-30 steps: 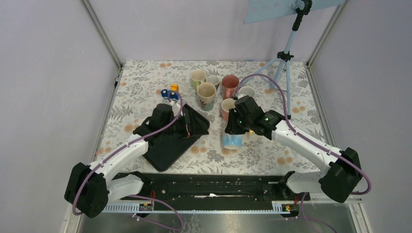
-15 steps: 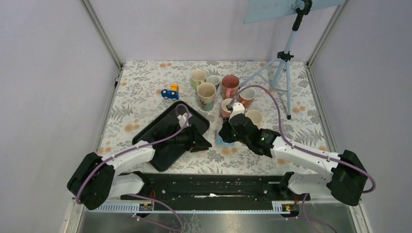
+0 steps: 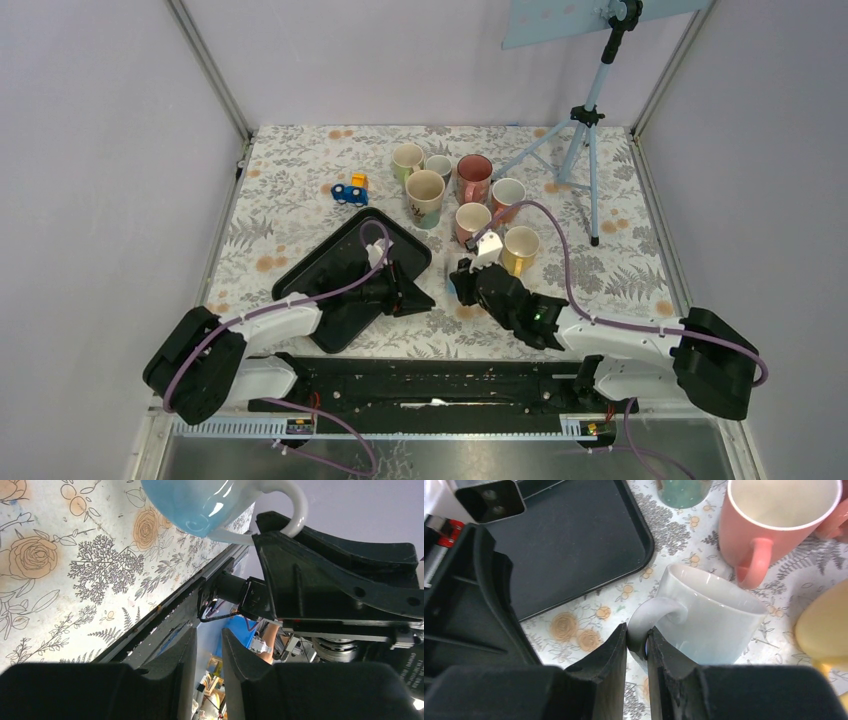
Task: Turn the mug right side up
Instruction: Place the cup at the center of the board.
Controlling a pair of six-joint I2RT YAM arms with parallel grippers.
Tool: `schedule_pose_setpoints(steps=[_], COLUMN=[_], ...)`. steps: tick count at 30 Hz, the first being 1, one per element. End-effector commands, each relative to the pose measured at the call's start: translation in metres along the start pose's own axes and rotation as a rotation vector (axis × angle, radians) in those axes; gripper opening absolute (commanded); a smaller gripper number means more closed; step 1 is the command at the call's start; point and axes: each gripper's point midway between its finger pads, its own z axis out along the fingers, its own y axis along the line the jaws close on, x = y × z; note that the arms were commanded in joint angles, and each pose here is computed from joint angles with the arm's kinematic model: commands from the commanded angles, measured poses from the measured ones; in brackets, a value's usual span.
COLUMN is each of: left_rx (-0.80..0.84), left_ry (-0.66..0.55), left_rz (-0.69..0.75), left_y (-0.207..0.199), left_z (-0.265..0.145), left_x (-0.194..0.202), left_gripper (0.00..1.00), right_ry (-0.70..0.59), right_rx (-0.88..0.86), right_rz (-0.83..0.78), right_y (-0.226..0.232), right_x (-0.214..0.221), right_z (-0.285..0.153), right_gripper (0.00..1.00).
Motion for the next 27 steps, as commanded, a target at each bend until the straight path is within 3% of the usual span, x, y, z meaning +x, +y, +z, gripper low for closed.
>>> schedule_pose_setpoints(steps=[1, 8, 14, 20, 27], left_rx=[0.033, -0.013, -0.030, 0.101, 0.149], left_ry=[-0.018, -0.014, -0.007, -0.049, -0.057], left_rz=[0.057, 0.066, 0.013, -0.132, -0.151], left_y=[-0.015, -0.011, -0.004, -0.008, -0.022], left_z=[-0.004, -0.008, -0.005, 0.009, 0.030], left_x=[-0.002, 0.001, 0.002, 0.002, -0.004], left_gripper=[0.28, 0.28, 0.28, 0.24, 0.20], right_ry=[-0.269, -0.328, -0.376, -0.402, -0.396], right_rx=[0.026, 0.060, 0.063, 0.053, 0.030], right_rz=[-0.003, -0.080, -0.047, 0.024, 0.073], right_y=[0.010, 0.017, 0.020, 0.015, 0.014], right_x=[-0.059, -0.048, -0.040, -0.032, -0.018], right_z=[-0.001, -0.007, -0.005, -0.010, -0.015], right_gripper=[0.00, 0.00, 0.00, 0.00, 0.00])
